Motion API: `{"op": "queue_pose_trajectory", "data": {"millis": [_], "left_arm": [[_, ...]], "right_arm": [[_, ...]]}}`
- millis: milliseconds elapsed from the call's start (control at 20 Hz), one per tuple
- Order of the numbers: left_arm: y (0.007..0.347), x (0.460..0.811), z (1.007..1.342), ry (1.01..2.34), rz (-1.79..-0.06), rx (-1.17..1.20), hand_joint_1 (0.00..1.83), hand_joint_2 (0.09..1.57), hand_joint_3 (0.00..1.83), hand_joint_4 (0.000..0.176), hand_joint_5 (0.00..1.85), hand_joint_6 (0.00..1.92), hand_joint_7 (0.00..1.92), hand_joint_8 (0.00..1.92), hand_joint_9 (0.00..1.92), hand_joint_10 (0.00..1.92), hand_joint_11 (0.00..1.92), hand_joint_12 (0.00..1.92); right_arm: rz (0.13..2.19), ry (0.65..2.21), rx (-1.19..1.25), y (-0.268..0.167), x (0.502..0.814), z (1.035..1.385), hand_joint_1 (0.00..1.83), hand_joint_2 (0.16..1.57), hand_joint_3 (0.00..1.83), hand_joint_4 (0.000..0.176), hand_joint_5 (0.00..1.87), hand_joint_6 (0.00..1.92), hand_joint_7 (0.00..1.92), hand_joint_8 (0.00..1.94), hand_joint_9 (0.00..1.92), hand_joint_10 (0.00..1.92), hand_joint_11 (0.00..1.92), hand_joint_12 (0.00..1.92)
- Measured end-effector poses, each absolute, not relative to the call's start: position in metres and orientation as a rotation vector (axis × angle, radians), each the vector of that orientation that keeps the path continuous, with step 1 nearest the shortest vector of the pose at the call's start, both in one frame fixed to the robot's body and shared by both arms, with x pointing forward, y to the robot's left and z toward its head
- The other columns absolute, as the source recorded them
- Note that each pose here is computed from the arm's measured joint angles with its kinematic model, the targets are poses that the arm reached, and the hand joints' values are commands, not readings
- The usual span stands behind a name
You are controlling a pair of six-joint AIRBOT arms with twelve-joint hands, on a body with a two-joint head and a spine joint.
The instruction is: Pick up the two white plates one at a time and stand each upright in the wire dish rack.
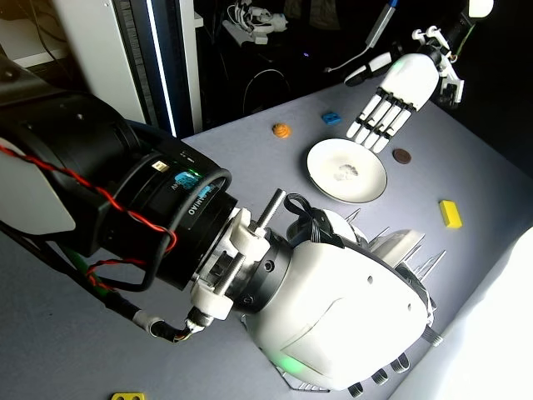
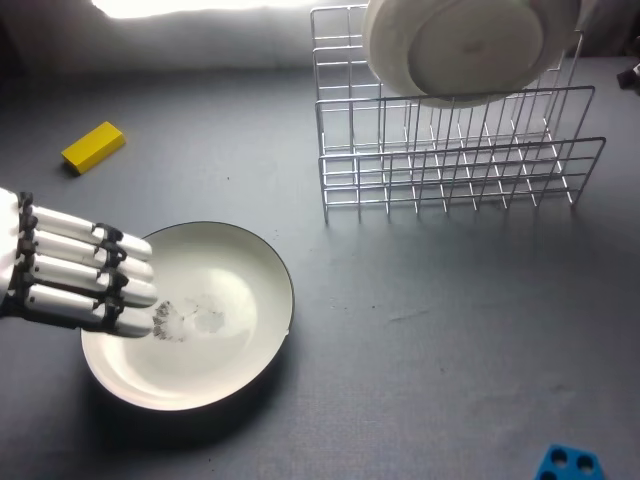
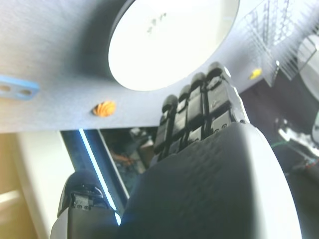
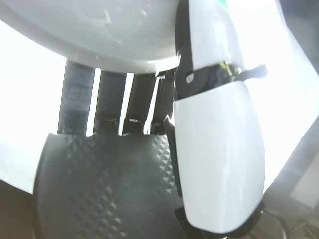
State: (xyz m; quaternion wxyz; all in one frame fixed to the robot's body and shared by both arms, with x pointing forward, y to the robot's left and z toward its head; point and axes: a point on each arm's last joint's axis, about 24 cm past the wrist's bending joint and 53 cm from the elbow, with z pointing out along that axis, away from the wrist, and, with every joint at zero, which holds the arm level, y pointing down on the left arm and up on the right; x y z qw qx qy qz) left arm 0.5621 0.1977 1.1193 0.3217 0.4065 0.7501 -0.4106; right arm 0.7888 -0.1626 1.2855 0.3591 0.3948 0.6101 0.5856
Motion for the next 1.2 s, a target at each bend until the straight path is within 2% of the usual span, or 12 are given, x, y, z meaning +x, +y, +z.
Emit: {"op": "queue_pose_trajectory", "data": {"millis": [150, 400, 550, 700, 850, 1000, 1200], "left_arm": [[0.199, 0.565, 1.115, 1.983, -1.062, 1.060, 0.00, 1.00, 0.00, 0.000, 0.06, 0.01, 0.00, 0.00, 0.00, 0.00, 0.00, 0.00], [0.199, 0.571, 1.104, 2.011, -1.035, 1.042, 0.00, 1.00, 0.00, 0.000, 0.05, 0.00, 0.00, 0.00, 0.00, 0.00, 0.00, 0.00], [0.206, 0.578, 1.097, 2.036, -0.991, 1.024, 0.00, 1.00, 0.00, 0.000, 0.04, 0.00, 0.00, 0.00, 0.00, 0.00, 0.00, 0.00], [0.210, 0.584, 1.094, 2.046, -0.962, 1.014, 0.00, 0.99, 0.00, 0.000, 0.07, 0.01, 0.01, 0.00, 0.00, 0.00, 0.00, 0.00], [0.210, 0.589, 1.091, 2.050, -0.947, 1.004, 0.00, 0.99, 0.00, 0.000, 0.04, 0.00, 0.00, 0.00, 0.00, 0.00, 0.00, 0.00], [0.212, 0.590, 1.087, 2.061, -0.932, 0.999, 0.00, 0.99, 0.00, 0.000, 0.03, 0.00, 0.00, 0.00, 0.00, 0.00, 0.00, 0.00], [0.215, 0.596, 1.084, 2.069, -0.908, 0.988, 0.00, 1.00, 0.00, 0.000, 0.05, 0.01, 0.00, 0.00, 0.00, 0.00, 0.00, 0.00]], "right_arm": [[1.485, 1.594, 1.028, -0.162, 0.792, 1.274, 1.40, 1.03, 0.00, 0.000, 1.05, 0.84, 1.21, 0.61, 1.11, 0.83, 1.04, 0.88], [1.495, 1.594, 1.017, -0.159, 0.792, 1.273, 1.40, 1.04, 0.00, 0.000, 1.04, 0.84, 1.20, 0.63, 1.10, 0.84, 1.02, 0.89], [1.475, 1.613, 1.017, -0.159, 0.791, 1.264, 1.39, 1.05, 0.00, 0.000, 1.03, 0.85, 1.15, 0.71, 1.07, 0.90, 0.99, 0.92], [1.463, 1.623, 1.013, -0.161, 0.791, 1.257, 1.39, 1.05, 0.00, 0.000, 1.02, 0.87, 1.16, 0.72, 1.09, 0.86, 1.01, 0.93], [1.458, 1.623, 1.010, -0.162, 0.793, 1.254, 1.39, 1.05, 0.00, 0.000, 1.00, 0.88, 1.14, 0.73, 1.07, 0.91, 0.99, 0.93], [1.452, 1.627, 1.012, -0.161, 0.795, 1.250, 1.40, 1.04, 0.00, 0.000, 1.02, 0.84, 1.15, 0.69, 1.11, 0.88, 1.01, 0.92], [1.462, 1.632, 0.991, -0.157, 0.794, 1.247, 1.39, 1.05, 0.00, 0.000, 1.00, 0.88, 1.15, 0.71, 1.09, 0.91, 1.02, 0.94]]}}
